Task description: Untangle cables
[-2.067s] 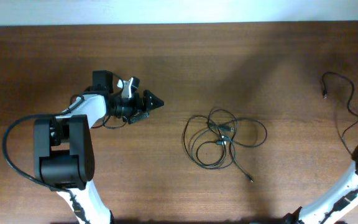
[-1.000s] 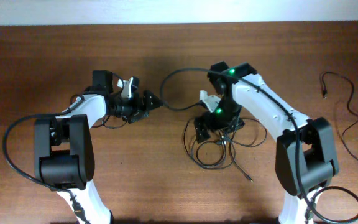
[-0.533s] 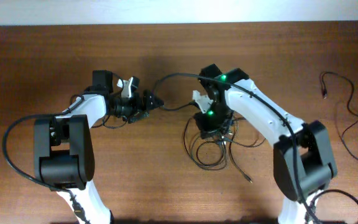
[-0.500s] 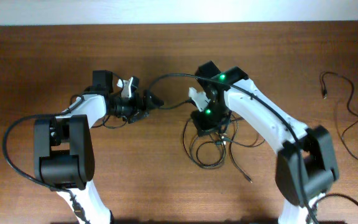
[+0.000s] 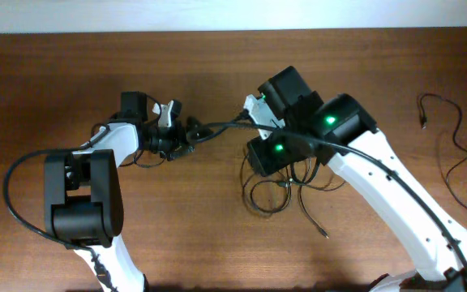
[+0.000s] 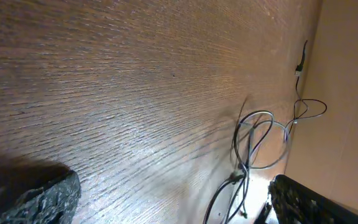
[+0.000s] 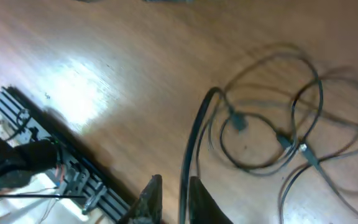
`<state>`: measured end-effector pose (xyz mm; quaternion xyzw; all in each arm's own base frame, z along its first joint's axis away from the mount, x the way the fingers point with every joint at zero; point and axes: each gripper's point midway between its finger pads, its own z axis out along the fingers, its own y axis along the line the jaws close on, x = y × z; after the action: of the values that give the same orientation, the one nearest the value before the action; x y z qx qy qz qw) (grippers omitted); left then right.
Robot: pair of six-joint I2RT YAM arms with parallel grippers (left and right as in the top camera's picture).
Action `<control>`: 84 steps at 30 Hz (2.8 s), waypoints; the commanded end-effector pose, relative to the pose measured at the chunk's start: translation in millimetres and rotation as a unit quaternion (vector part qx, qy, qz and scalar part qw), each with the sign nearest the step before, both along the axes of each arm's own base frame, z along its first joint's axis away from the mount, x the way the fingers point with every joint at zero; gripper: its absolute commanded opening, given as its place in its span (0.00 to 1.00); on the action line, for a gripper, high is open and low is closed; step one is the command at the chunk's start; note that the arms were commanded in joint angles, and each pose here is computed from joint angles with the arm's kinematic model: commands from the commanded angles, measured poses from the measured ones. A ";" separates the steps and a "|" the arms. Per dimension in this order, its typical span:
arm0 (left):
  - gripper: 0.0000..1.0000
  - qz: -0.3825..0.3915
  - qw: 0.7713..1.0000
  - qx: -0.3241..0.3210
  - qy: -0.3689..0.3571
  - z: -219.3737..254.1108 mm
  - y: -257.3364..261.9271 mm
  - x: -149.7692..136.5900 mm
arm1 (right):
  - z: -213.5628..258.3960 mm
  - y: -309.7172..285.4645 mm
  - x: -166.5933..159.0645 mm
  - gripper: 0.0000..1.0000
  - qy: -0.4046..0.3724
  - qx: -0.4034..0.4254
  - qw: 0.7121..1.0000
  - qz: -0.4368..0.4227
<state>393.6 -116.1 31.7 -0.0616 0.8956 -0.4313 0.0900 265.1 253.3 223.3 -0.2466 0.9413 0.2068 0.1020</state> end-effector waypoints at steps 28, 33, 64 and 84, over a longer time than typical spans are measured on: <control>0.00 -0.017 0.965 0.254 -0.070 92.0 -34.3 -31.8 | -115.8 -260.9 67.7 0.99 0.079 -0.158 0.886 -0.429; 0.79 -0.116 0.946 0.300 -0.045 81.9 -91.6 -92.5 | -115.8 -262.6 67.7 0.99 0.080 -0.158 0.885 -0.431; 0.72 -0.029 0.937 0.346 0.023 32.7 -145.7 -133.2 | -115.8 -262.8 67.6 0.98 0.080 -0.158 0.885 -0.432; 0.62 0.117 0.924 0.361 0.047 94.9 -24.0 -36.4 | -115.8 -262.7 67.7 0.99 0.080 -0.158 0.885 -0.432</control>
<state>351.9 -141.5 111.4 -0.1561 0.9801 -0.0571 0.1087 334.5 -6.9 104.9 0.1844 0.9808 0.0173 0.0608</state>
